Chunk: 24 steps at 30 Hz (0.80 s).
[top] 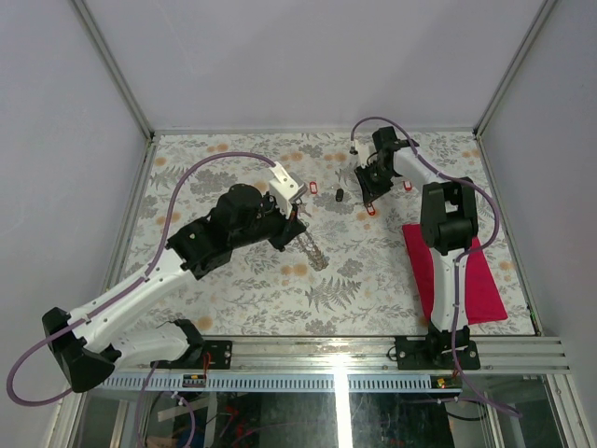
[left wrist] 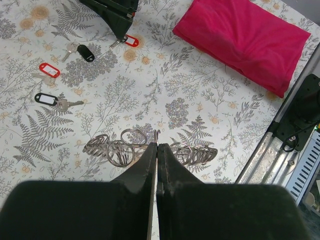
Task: Put the keys on the keyring
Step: Pick up the key from the center of the board.
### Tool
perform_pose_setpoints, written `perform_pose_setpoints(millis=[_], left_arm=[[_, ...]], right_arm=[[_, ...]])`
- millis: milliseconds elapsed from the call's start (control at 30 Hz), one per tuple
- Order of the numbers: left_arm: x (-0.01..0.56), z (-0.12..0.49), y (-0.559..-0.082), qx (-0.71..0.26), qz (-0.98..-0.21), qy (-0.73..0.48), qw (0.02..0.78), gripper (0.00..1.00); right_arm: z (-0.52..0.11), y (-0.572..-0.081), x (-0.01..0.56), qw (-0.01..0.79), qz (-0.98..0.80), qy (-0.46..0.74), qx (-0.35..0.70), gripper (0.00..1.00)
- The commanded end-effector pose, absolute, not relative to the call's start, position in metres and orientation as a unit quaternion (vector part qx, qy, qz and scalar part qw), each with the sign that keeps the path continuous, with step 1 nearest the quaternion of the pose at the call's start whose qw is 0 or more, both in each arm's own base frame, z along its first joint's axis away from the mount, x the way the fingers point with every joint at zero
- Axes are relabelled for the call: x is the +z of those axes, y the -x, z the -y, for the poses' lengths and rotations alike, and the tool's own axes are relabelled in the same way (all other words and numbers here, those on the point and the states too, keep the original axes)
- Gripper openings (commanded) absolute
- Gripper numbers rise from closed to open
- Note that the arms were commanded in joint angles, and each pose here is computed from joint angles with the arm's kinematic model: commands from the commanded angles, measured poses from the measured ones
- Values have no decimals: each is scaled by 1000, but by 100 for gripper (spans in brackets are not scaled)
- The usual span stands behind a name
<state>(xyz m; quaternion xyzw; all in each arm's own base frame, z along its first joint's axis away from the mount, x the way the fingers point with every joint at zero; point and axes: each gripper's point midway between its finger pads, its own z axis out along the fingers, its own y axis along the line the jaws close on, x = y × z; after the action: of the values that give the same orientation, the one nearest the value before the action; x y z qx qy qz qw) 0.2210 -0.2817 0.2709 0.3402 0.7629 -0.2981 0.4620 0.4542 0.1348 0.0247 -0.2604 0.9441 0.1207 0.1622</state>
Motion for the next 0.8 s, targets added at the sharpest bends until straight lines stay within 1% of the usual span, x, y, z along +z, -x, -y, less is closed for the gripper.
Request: perform_pose_setpoints(millis=[0, 233, 367, 633, 767], left_arm=[[300, 290, -223, -322, -740, -334, 487, 0], [299, 290, -222, -322, -741, -334, 485, 0], [300, 290, -222, -322, -742, -333, 485, 0], [299, 291, -221, -325, -741, -335, 483, 0], [299, 292, -220, -326, -741, -336, 481, 0]], right_arm=[[-135, -462, 24, 165, -941, 266, 129, 32], [-135, -464, 20, 161, -941, 266, 132, 29], [-136, -463, 20, 160, -940, 269, 135, 25], [-139, -463, 28, 167, -937, 273, 144, 9], [-139, -464, 44, 186, -933, 272, 143, 4]])
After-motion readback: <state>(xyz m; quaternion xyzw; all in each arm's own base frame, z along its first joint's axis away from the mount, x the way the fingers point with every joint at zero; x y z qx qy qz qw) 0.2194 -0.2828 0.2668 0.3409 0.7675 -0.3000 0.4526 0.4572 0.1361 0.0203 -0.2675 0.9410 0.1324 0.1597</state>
